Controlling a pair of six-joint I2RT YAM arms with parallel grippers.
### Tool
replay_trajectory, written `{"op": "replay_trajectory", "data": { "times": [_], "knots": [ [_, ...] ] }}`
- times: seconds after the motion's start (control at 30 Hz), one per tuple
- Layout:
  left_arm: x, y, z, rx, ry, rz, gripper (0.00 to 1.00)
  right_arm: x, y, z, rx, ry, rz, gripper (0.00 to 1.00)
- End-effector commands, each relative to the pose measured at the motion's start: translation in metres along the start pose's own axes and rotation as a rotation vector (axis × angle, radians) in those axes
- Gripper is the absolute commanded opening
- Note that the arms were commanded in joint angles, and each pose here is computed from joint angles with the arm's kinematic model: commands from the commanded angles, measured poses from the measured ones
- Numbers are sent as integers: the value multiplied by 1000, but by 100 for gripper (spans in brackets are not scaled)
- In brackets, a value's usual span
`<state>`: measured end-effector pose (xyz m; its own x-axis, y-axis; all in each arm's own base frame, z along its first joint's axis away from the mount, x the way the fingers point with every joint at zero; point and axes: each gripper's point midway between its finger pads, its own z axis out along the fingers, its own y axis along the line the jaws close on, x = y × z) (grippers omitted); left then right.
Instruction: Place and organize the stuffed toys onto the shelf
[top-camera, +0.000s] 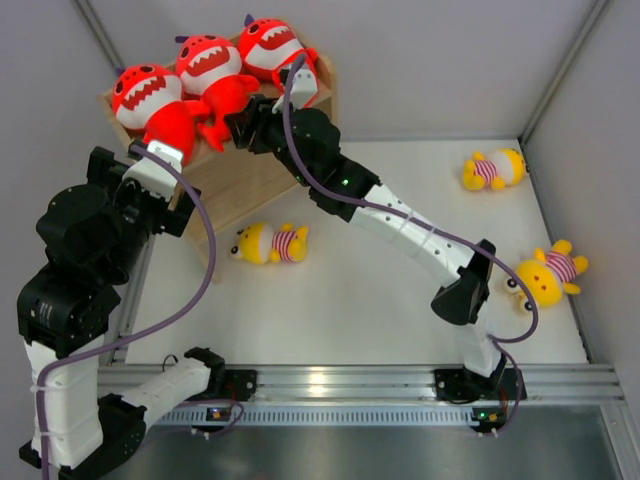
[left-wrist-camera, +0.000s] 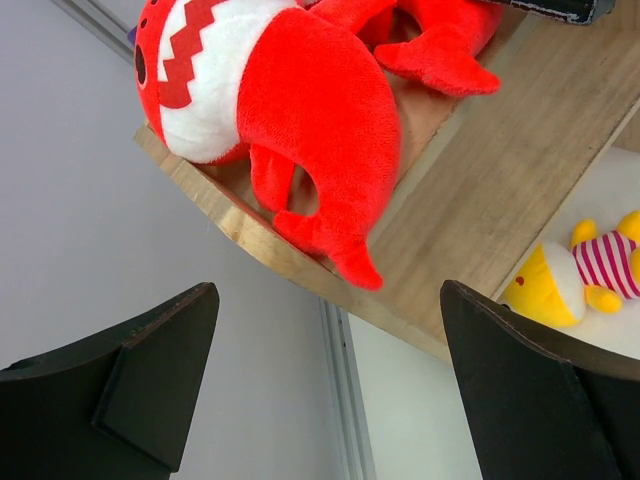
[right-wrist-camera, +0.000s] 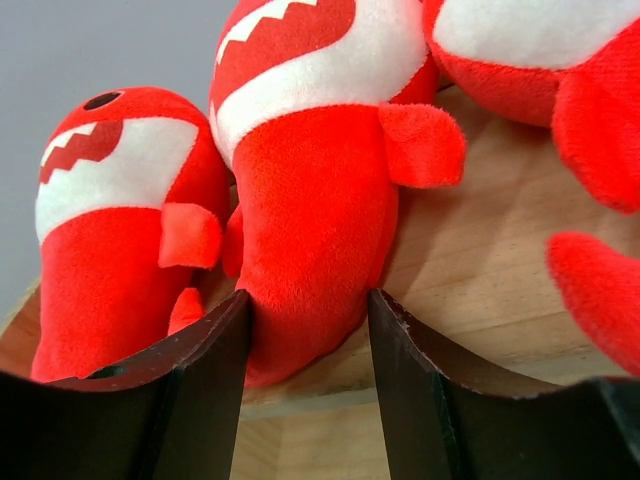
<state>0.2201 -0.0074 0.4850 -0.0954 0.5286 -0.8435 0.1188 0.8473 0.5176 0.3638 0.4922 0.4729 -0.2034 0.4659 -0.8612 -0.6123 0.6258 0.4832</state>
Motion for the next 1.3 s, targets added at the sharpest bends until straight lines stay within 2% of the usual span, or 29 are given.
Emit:
{"op": "replay_trajectory", "data": {
  "times": [0.0, 0.17, 0.33, 0.37, 0.43, 0.47, 0.57, 0.6, 0.67, 0.7, 0.73, 0.77, 0.8, 0.83, 0.87, 0.9, 0.93, 0.97, 1.0, 1.07, 1.13, 1.17, 1.27],
  "knots": [
    [-11, 5, 3, -23, -46, -20, 99, -33, -27, -1, 110, -75, -72, 50],
    [-10, 3, 5, -18, -40, -18, 99, -41, -18, -7, 68, -66, -89, 51],
    [-5, -2, 6, 1, -36, -9, 99, -53, 0, -27, -25, -45, -145, 61],
    [-4, -4, 5, 8, -36, -8, 99, -72, 7, -40, -49, -71, -177, 63],
    [-4, -7, 3, 26, -48, -5, 98, -76, 11, -52, -57, -61, -209, 68],
    [-3, -9, 3, 32, -48, -4, 98, -95, 15, -67, -66, -85, -232, 69],
    [1, -10, 4, 36, -38, 3, 98, -112, 13, -88, -60, -82, -295, 75],
    [2, -11, 4, 36, -37, 5, 99, -131, 17, -105, -69, -106, -307, 78],
    [3, -12, 4, 40, -37, 4, 98, -131, 10, -119, -64, -81, -366, 80],
    [3, -13, 4, 42, -36, 3, 98, -152, 7, -138, -55, -111, -372, 81],
    [4, -13, 3, 44, -38, 3, 99, -146, -6, -143, -22, -90, -389, 81],
    [4, -15, 2, 52, -40, 2, 98, -163, -16, -164, 16, -109, -392, 82],
    [5, -15, 2, 53, -41, 0, 99, -170, -37, -171, 100, -119, -392, 82],
    [6, -17, 2, 57, -38, 2, 99, -154, -59, -174, 149, -74, -398, 82],
    [7, -17, 1, 59, -41, 0, 99, -165, -68, -192, 162, -90, -338, 82],
    [7, -17, 1, 60, -41, 1, 99, -172, -107, -199, 252, -87, -326, 82],
    [9, -19, 1, 64, -37, 0, 99, -153, -138, -201, 315, -44, -282, 82],
    [10, -20, 1, 68, -37, 2, 99, -174, -177, -221, 417, -92, -274, 81],
    [11, -20, 2, 68, -34, 1, 99, -156, -213, -227, 498, -54, -266, 82],
    [12, -22, 2, 73, -30, 1, 99, -167, -273, -254, 643, -92, -223, 82],
    [12, -21, 1, 71, -32, 2, 98, -149, -331, -268, 745, -82, -146, 81],
    [13, -22, 0, 73, -31, 1, 99, -150, -378, -286, 830, -83, -98, 80],
    [14, -21, -2, 71, -30, -1, 98, -116, -478, -323, 1009, -34, 60, 75]
  ]
}}
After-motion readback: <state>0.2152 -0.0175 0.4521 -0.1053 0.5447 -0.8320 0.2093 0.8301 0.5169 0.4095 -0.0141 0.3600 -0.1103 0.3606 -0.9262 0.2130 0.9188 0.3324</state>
